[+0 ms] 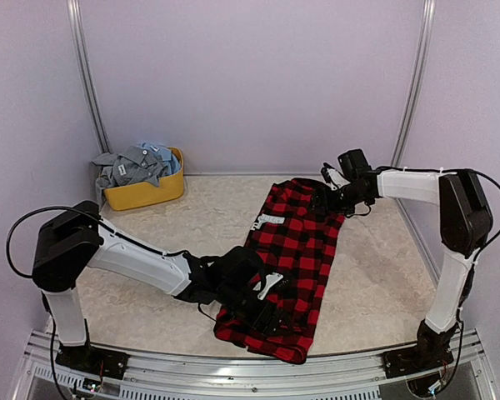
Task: Fold and stack the long sleeve shirts
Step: Rotate the rectangle-folded shirt at the center of the board.
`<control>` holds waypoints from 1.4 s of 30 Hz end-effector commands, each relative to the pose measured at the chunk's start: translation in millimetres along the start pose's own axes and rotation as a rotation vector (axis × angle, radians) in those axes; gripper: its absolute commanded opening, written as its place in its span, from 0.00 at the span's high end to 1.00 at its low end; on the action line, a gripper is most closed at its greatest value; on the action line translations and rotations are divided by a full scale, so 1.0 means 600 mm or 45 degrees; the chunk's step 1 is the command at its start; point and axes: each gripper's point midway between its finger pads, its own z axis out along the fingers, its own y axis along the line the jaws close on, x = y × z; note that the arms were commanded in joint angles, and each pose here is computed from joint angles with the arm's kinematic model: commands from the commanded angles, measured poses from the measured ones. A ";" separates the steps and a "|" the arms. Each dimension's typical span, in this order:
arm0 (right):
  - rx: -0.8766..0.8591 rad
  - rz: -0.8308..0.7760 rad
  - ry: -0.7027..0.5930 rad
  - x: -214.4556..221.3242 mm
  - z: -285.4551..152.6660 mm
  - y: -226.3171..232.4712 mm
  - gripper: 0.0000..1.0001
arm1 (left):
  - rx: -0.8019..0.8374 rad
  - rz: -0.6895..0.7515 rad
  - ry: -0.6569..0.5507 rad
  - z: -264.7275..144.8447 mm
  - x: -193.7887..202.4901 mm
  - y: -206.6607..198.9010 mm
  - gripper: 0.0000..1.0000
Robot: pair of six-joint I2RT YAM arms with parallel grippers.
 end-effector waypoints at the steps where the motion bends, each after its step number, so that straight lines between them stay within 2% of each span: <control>1: -0.019 0.000 0.030 -0.004 0.045 0.004 0.08 | 0.097 0.198 0.004 0.008 -0.014 -0.063 0.09; 7: -0.082 -0.055 -0.025 -0.033 0.102 0.020 0.09 | 0.152 0.367 -0.104 -0.035 -0.043 -0.112 0.04; 14: -0.114 -0.098 -0.070 -0.059 0.166 0.036 0.10 | 0.095 0.390 -0.215 -0.070 -0.058 -0.106 0.02; 23: -0.134 -0.075 -0.014 -0.064 0.232 0.038 0.10 | -0.089 0.273 -0.395 -0.139 -0.090 -0.055 0.01; 31: -0.270 -0.068 0.034 -0.060 0.282 0.081 0.12 | -0.265 0.142 -0.551 -0.222 -0.109 -0.010 0.01; 35: -0.329 -0.073 0.031 -0.067 0.304 0.110 0.12 | -0.314 0.111 -0.567 -0.236 -0.104 0.001 0.01; 42: -0.458 -0.092 -0.079 -0.118 0.316 0.142 0.12 | -0.409 0.011 -0.583 -0.242 -0.092 0.036 0.01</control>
